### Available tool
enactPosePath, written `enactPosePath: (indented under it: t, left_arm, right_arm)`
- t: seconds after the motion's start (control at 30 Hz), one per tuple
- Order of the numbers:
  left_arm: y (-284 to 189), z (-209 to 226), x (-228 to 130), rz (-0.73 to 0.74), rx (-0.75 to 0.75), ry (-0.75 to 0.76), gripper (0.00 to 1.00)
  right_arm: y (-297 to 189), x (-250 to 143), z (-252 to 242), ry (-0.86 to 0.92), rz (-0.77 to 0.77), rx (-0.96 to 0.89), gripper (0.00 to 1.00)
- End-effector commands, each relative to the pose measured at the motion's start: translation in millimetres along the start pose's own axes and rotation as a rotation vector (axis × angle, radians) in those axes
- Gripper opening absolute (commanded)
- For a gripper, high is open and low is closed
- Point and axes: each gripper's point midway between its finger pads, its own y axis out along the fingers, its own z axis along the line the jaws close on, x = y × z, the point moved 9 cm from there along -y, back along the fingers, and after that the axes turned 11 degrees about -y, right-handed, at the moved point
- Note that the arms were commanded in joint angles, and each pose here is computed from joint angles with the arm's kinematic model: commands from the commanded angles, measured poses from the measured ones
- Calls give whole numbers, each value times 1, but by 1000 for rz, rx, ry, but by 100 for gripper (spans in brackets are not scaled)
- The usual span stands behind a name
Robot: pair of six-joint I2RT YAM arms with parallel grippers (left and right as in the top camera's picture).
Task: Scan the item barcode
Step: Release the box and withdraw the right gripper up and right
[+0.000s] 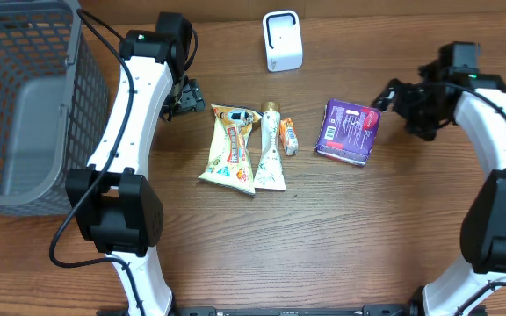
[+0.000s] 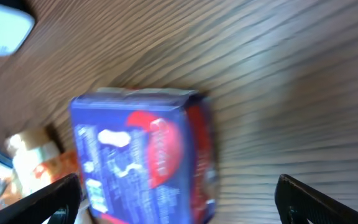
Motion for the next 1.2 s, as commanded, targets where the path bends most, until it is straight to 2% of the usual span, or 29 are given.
enactPosePath:
  t: [0.0,0.33,0.77,1.17]
  left_arm:
    - [1,-3,-1,2,1,-6,100]
    - [1,-3,-1,2,1,-6,100]
    - [1,-3,-1,2,1,-6,100]
    - [1,-3,-1,2,1,-6,100]
  right_arm:
    - [-8,5,19,-44,-41,24,100]
    - [-18,9,11,-19,-44,15,100]
    - [-79,30,-13,83,-81,-16,100]
    - [-87,33,-32,126,-106,-29,100]
